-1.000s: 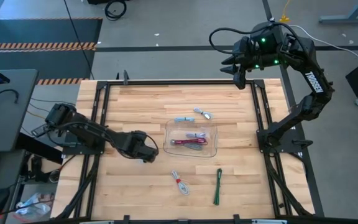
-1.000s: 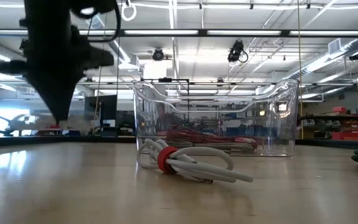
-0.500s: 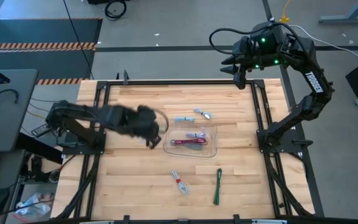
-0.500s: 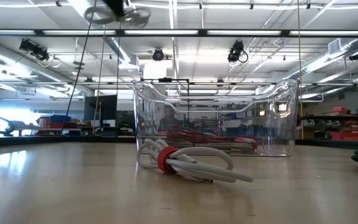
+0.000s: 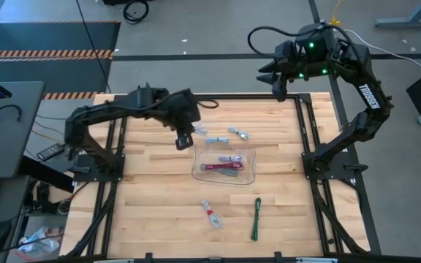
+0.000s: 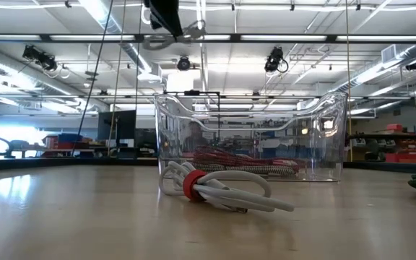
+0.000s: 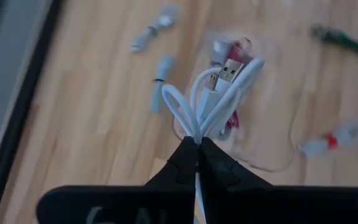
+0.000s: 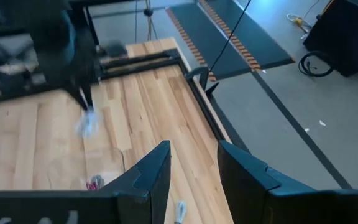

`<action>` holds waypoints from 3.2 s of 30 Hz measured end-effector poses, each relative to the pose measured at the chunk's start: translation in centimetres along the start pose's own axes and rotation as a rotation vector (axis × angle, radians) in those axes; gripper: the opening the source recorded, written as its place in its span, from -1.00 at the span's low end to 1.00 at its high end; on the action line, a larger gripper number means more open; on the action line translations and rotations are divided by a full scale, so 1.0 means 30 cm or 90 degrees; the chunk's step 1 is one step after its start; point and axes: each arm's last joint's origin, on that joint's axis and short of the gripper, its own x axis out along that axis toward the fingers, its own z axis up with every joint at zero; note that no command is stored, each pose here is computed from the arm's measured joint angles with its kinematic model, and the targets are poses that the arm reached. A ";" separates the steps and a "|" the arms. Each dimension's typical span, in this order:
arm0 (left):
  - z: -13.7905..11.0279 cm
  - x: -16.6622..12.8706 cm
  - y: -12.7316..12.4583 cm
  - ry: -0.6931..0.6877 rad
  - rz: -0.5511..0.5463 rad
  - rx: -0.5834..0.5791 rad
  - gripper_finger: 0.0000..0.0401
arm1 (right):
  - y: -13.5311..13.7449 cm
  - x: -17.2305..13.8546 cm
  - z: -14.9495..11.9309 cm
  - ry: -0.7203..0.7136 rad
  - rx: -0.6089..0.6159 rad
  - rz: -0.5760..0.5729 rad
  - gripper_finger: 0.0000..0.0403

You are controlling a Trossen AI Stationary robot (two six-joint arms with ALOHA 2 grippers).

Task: Pick and place USB-C Cables
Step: Put the left white charger cable into the transparent bin, then put the white charger cable into the transparent bin

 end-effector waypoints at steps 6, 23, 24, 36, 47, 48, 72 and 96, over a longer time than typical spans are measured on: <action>0.038 0.141 0.028 0.023 -0.118 0.123 -0.97 | -0.002 -0.002 0.025 -0.050 0.036 -0.003 -0.32; 0.088 0.566 -0.019 0.038 -0.254 0.246 -0.98 | -0.005 -0.005 0.049 -0.098 0.084 -0.007 -0.32; 0.085 0.584 -0.019 0.045 -0.255 0.241 -0.98 | -0.005 -0.005 0.049 -0.098 0.084 -0.007 -0.32; 0.047 0.767 -0.048 0.121 -0.212 0.200 -0.98 | -0.005 -0.004 0.049 -0.097 0.084 -0.007 -0.32; 0.048 0.784 -0.030 0.128 -0.161 0.154 -0.98 | -0.004 -0.004 0.044 -0.088 0.082 -0.005 -0.32; 0.047 0.789 -0.031 0.131 -0.161 0.146 -0.98 | -0.004 -0.004 0.044 -0.087 0.082 -0.005 -0.32; 0.044 0.826 -0.050 0.129 -0.174 0.103 -0.57 | -0.004 -0.003 0.039 -0.077 0.057 -0.006 -0.32; 0.150 0.481 -0.016 -0.054 -0.100 0.137 -0.41 | -0.003 -0.002 0.027 -0.054 0.059 -0.005 -0.32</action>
